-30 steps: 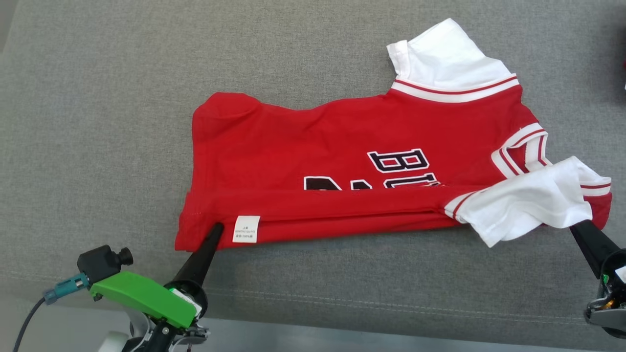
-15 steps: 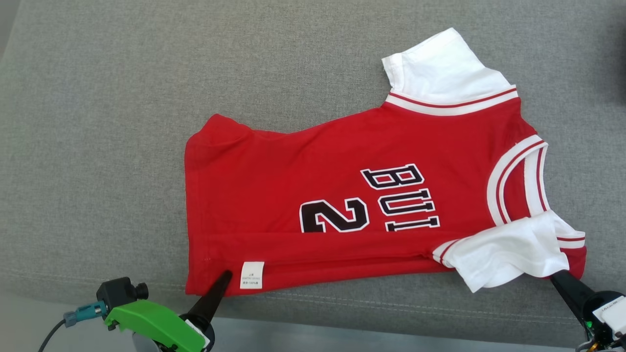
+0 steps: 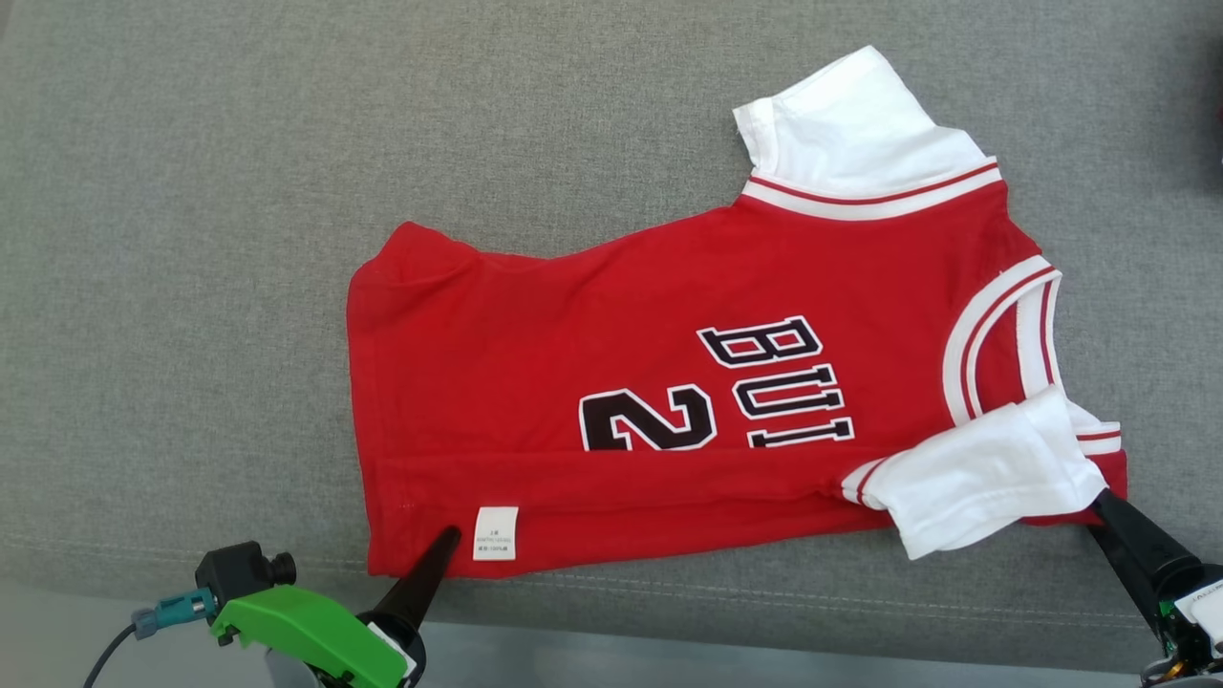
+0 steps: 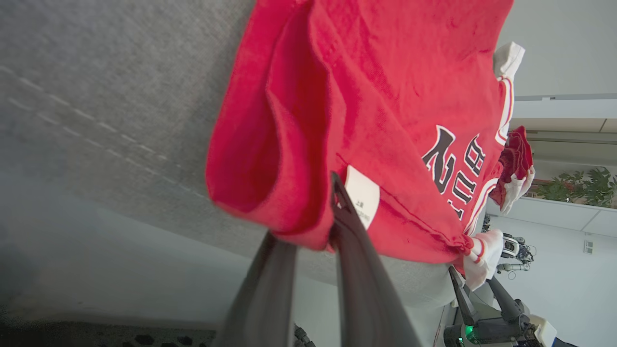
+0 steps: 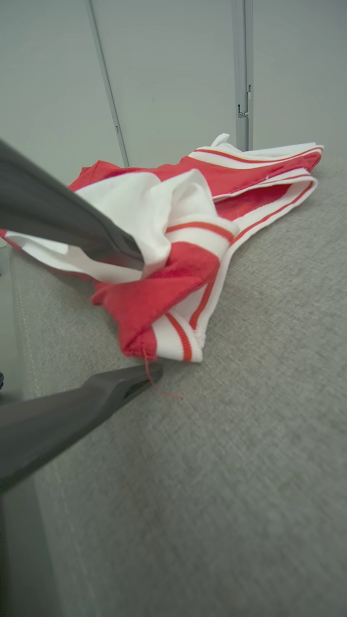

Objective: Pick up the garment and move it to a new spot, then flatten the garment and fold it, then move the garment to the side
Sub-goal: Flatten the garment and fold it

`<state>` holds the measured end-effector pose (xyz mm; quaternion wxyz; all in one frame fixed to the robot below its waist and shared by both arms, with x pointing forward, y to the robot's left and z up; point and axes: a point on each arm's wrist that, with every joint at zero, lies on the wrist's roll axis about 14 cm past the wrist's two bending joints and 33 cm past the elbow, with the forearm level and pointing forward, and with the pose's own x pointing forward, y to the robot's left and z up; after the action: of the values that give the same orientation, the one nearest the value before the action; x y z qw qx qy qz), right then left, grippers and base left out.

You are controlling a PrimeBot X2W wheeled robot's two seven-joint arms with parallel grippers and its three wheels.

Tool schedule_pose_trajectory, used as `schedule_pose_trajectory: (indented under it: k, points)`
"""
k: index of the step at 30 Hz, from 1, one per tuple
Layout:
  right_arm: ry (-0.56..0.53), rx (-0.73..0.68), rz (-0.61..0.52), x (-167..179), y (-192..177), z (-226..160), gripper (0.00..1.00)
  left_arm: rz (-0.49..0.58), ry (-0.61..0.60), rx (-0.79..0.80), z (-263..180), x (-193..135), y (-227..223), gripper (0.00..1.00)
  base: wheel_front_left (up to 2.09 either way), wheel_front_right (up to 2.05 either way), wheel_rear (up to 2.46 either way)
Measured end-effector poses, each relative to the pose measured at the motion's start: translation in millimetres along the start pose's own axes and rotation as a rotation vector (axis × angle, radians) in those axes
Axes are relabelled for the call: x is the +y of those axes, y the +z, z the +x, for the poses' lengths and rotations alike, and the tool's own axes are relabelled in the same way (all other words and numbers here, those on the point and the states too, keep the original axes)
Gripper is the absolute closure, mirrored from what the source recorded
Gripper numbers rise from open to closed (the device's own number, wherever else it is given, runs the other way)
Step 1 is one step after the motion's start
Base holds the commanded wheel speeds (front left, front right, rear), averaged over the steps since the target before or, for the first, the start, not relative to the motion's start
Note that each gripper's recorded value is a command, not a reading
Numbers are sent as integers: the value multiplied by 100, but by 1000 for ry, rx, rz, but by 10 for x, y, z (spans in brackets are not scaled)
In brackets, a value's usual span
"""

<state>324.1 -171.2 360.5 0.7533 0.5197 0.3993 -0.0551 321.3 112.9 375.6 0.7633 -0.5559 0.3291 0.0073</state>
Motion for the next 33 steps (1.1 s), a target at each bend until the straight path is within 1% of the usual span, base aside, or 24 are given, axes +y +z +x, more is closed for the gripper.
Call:
schedule_pose_trajectory:
  k: [10,17,21,25,28,33]
  points:
    - [11,-28,-4,39,33,10,0,-9,-5,-24,-49,-12,-5,80,0,0,0]
    - [15,-98,-20,55,214,-15,0,-24,-4,-31,-72,-10,-69,84,0,0,0]
    - [21,-147,-32,80,345,-36,0,-30,5,-27,-105,26,-115,83,0,0,0]
    - [30,-168,-42,112,401,-45,0,-32,29,-45,-150,94,-118,83,0,0,0]
    - [34,-185,-56,135,456,-49,0,-22,35,-60,-170,112,-86,81,0,0,0]
    - [44,-205,-84,182,525,-46,0,-20,38,-81,-207,125,-39,85,0,0,0]
